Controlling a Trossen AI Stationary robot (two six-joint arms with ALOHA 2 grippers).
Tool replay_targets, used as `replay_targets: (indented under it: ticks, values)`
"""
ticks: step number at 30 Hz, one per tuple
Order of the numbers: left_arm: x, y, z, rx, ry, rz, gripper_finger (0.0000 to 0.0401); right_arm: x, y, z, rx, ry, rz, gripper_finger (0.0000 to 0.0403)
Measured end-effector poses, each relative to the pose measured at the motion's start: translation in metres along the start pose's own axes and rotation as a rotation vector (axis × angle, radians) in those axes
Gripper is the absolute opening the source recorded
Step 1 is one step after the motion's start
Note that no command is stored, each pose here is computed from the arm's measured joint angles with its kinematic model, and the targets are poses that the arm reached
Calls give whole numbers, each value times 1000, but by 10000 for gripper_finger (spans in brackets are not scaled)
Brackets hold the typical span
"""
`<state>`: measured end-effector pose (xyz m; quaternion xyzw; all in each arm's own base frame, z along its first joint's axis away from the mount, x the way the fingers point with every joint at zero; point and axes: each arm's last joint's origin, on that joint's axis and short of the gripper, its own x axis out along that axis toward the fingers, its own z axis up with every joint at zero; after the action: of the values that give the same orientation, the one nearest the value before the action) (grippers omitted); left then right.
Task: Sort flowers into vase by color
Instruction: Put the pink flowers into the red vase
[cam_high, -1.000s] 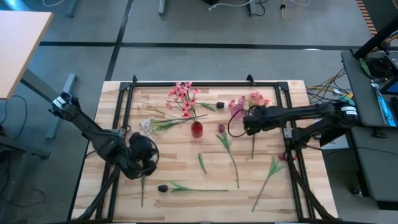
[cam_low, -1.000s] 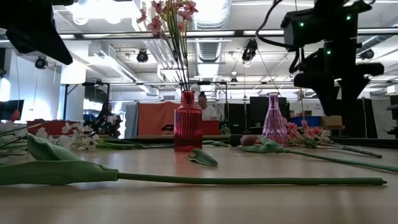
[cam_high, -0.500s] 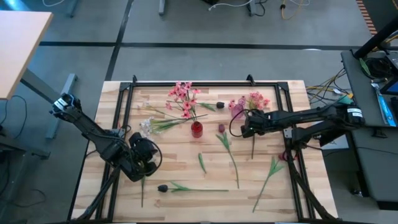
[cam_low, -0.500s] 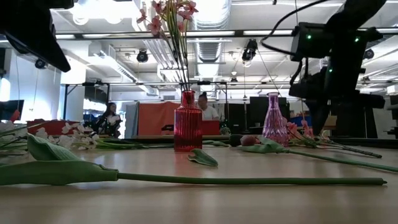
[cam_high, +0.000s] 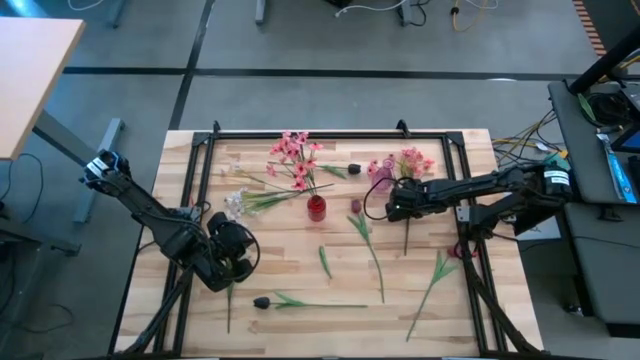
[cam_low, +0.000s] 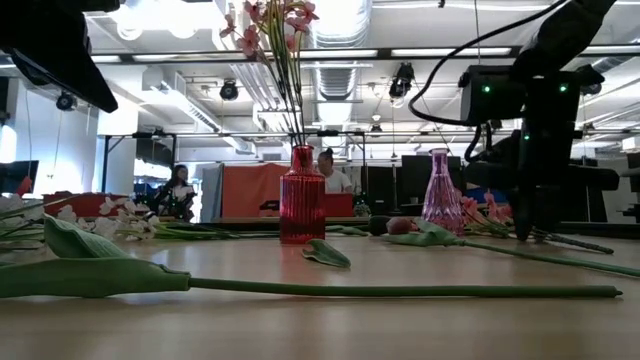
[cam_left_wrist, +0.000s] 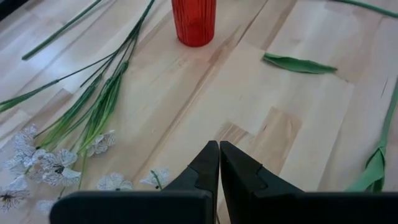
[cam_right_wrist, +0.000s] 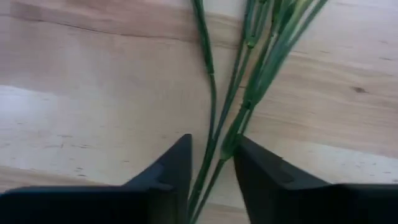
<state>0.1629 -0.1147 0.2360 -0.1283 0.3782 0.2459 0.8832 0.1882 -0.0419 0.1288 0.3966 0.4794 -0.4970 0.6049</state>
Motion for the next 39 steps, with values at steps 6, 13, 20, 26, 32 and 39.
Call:
replay_targets:
  ticks: [6, 13, 20, 26, 32, 39]
  values:
    - [0, 0, 0, -17, -1, -1, 0, -8, -7, -1, 3, -2, 7, 15]
    - [0, -1, 0, -25, -3, -6, 0, -40, -21, 1, 38, -82, -38, 13]
    - [0, -2, 1, -35, -8, -15, 0, -103, -25, 9, 40, -324, 38, 13]
    - [0, -3, 1, -42, -12, -23, 0, -151, -19, 10, -20, -542, 145, 13]
    - [0, -4, 3, -54, -43, -28, 0, -194, -5, 3, -113, -715, 244, 13]
    - [-5, -18, 6, 26, -99, -152, 0, -219, 22, -26, -277, -933, 454, 12]
